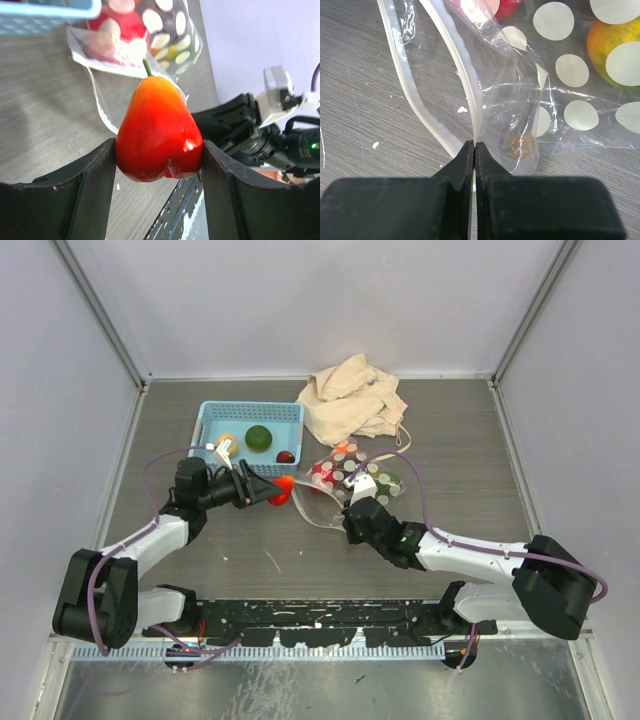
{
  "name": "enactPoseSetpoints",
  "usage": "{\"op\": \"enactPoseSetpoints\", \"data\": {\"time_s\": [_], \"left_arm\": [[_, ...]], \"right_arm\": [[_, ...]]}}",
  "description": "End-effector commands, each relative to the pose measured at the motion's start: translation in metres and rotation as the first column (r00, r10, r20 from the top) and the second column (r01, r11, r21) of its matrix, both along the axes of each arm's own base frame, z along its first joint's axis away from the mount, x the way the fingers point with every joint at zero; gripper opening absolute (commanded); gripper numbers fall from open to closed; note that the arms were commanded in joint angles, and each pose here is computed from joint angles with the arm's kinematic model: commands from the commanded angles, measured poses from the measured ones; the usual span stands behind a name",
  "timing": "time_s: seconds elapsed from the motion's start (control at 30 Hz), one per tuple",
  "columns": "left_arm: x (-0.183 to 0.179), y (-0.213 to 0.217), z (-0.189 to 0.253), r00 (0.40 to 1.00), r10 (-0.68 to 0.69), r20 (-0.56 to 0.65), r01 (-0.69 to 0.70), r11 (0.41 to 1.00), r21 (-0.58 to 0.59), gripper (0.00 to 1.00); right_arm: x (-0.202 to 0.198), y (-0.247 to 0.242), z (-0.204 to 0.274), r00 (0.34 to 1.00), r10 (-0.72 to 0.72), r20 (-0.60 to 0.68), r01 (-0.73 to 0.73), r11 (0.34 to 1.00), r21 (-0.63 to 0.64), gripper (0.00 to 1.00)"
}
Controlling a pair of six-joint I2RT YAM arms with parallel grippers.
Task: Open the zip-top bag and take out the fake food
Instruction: Place the fake fruit in the bin.
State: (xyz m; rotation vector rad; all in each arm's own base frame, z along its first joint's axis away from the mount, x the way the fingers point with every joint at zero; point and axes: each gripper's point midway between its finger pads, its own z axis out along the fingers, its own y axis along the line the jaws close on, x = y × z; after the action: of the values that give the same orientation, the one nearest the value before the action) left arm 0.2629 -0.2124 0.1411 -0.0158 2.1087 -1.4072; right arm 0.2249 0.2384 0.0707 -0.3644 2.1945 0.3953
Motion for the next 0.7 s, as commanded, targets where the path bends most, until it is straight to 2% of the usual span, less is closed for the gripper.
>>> {"op": "enactPoseSetpoints", "data": {"time_s": [0.0,0.27,0.5,0.67], "left_arm": [[0.021,0.021,0.029,0.996,0.069,0.053,-0.069,0.998,0.006,0.29],[0.045,0.054,0.041,0.967,0.221,0.122,-0.240,0.955,0.172,0.30],[0.064,0.074,0.054,0.931,0.322,0.173,-0.357,0.900,0.248,0.28],[0.074,0.081,0.060,0.919,0.351,0.179,-0.390,0.874,0.290,0.27]], "right_arm": [[0.008,0.008,0.020,0.998,-0.001,0.055,-0.003,0.998,0.070,0.01],[0.007,0.010,0.020,0.998,0.008,0.057,-0.013,0.997,0.081,0.01],[0.006,0.010,0.022,0.998,0.009,0.061,-0.014,0.996,0.088,0.01],[0.006,0.010,0.022,0.998,0.009,0.063,-0.015,0.996,0.088,0.01]]}}
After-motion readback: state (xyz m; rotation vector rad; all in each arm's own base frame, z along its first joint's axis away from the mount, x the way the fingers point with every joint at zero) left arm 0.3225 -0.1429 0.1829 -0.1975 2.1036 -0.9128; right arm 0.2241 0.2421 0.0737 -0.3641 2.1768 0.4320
